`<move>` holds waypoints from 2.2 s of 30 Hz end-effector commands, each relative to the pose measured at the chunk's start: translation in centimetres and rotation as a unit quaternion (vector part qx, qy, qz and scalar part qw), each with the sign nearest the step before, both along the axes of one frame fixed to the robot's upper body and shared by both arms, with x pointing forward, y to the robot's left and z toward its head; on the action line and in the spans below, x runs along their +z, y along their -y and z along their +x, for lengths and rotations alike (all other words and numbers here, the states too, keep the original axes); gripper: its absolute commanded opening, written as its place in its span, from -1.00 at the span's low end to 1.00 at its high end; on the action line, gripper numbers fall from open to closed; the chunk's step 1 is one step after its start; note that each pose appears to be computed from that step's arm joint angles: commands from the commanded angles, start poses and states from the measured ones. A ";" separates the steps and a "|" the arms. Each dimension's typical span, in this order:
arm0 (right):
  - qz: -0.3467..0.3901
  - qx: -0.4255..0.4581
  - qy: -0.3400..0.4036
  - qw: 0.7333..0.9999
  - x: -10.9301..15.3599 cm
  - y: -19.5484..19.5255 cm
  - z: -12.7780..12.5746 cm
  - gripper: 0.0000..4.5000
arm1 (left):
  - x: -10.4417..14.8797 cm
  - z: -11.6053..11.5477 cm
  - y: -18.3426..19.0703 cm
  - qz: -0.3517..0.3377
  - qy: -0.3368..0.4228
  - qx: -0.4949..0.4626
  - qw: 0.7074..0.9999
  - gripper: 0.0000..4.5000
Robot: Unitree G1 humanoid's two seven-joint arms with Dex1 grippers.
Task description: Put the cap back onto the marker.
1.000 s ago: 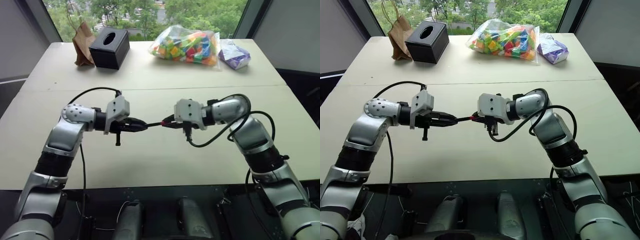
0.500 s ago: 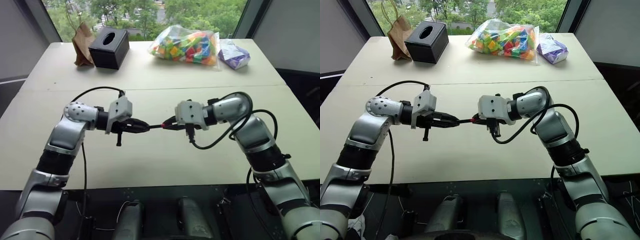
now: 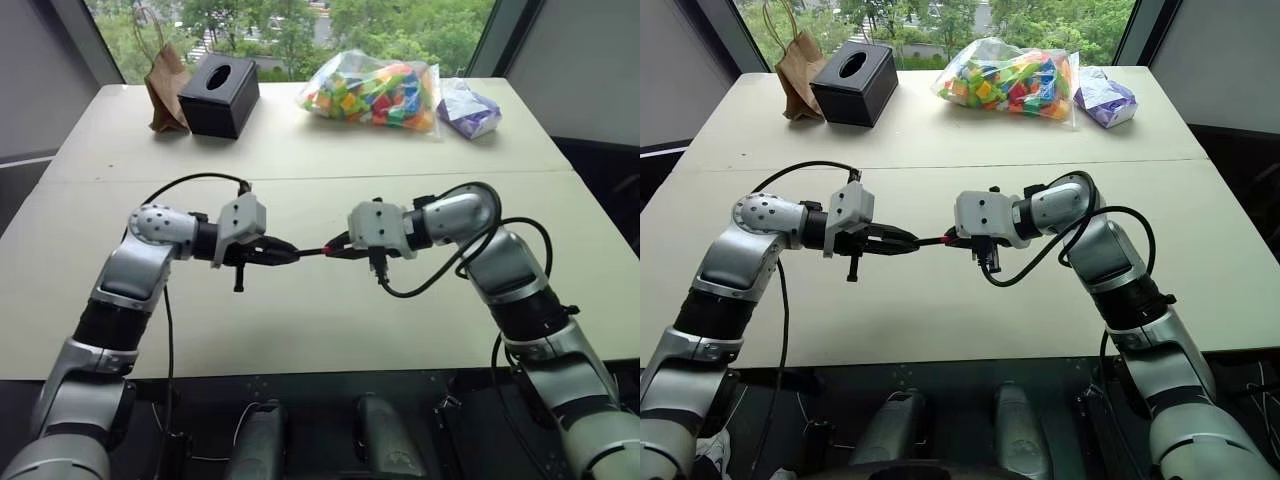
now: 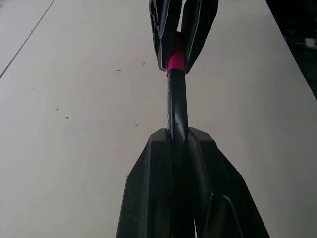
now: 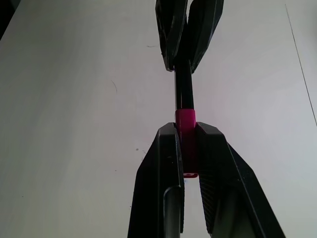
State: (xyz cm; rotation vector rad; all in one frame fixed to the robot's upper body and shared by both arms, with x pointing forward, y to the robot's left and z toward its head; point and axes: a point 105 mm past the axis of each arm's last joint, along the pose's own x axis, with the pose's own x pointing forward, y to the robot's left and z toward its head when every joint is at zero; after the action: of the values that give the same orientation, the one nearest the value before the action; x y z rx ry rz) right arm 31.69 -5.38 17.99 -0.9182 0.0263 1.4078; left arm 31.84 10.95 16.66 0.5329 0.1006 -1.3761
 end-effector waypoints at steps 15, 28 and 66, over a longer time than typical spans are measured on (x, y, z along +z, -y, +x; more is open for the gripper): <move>0.032 -0.023 0.019 0.999 1.6 1.8 0.6 0.96 | 0.3 -1.7 -4.1 -0.031 0.008 0.133 0.991 -1.00; 0.224 -0.113 -0.021 0.968 4.3 1.4 0.1 0.96 | -0.1 -0.3 -10.9 -0.146 -0.024 0.518 0.842 -1.00; 0.266 -0.103 -0.060 0.957 10.5 4.2 -2.5 0.98 | -2.8 -3.1 -13.2 -0.160 -0.052 0.617 0.769 0.99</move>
State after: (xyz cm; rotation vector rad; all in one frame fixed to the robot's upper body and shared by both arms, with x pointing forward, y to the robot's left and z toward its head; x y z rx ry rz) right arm 29.61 -9.70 27.20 -0.3445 -0.1032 1.1598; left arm 28.97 24.31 11.92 0.0045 0.3153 -0.1027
